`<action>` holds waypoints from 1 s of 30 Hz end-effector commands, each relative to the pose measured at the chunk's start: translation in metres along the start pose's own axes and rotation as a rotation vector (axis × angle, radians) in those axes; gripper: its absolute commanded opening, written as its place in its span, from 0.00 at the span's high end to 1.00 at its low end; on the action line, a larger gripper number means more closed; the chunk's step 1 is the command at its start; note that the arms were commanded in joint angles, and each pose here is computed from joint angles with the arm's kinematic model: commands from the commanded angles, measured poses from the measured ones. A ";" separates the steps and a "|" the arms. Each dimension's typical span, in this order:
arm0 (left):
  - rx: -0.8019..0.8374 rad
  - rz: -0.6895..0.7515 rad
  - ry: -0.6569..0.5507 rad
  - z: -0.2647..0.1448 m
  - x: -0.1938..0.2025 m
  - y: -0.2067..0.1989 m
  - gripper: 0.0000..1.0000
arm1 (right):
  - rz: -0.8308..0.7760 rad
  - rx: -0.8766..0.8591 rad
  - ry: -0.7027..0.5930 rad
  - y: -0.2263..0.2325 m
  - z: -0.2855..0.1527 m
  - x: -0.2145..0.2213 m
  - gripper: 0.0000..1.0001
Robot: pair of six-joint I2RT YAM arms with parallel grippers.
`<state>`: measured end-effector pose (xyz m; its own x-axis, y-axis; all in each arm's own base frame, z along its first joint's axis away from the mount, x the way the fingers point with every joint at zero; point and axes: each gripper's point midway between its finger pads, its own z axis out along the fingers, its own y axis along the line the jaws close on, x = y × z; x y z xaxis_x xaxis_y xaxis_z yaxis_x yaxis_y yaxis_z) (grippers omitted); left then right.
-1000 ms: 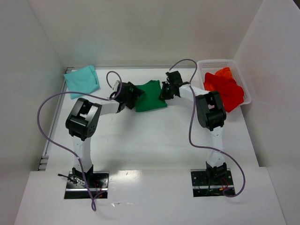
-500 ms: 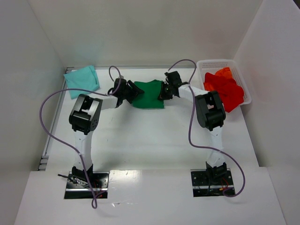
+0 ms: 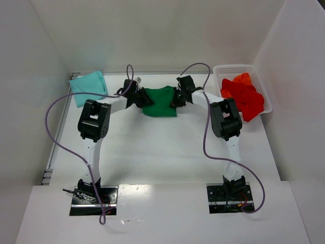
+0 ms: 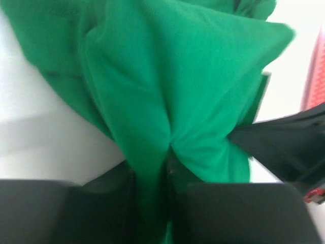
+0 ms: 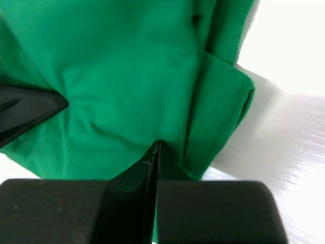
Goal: Fold and stack the t-shirts
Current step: Put the neatly folded tshirt into the corner of the board with the left arm
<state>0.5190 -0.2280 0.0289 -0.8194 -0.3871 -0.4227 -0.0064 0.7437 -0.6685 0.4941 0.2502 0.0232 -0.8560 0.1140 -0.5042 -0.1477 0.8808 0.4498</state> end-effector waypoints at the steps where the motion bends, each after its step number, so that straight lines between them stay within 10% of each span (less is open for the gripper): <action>1: -0.126 0.015 0.149 0.003 0.039 0.047 0.85 | -0.025 0.064 0.079 -0.013 0.017 0.027 1.00; 5: -0.205 0.062 0.113 -0.009 0.012 0.053 1.00 | -0.028 0.069 0.067 -0.010 0.013 0.018 0.94; 9: -0.322 0.158 0.025 -0.036 -0.040 0.062 1.00 | -0.056 0.036 -0.006 0.013 -0.020 -0.012 0.32; 14: -0.434 0.208 -0.109 -0.080 -0.107 0.077 1.00 | -0.079 0.003 -0.141 0.039 -0.079 -0.050 0.01; 30: -0.551 0.236 -0.336 -0.170 -0.238 0.125 1.00 | 0.041 0.004 -0.232 0.040 -0.181 -0.009 0.00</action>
<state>0.6079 0.0394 0.1404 -0.6222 -0.3033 -0.7217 -0.2326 0.9519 -0.1995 0.4192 0.2069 0.1924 -0.7082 0.2164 -0.6720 -0.1671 0.8734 0.4574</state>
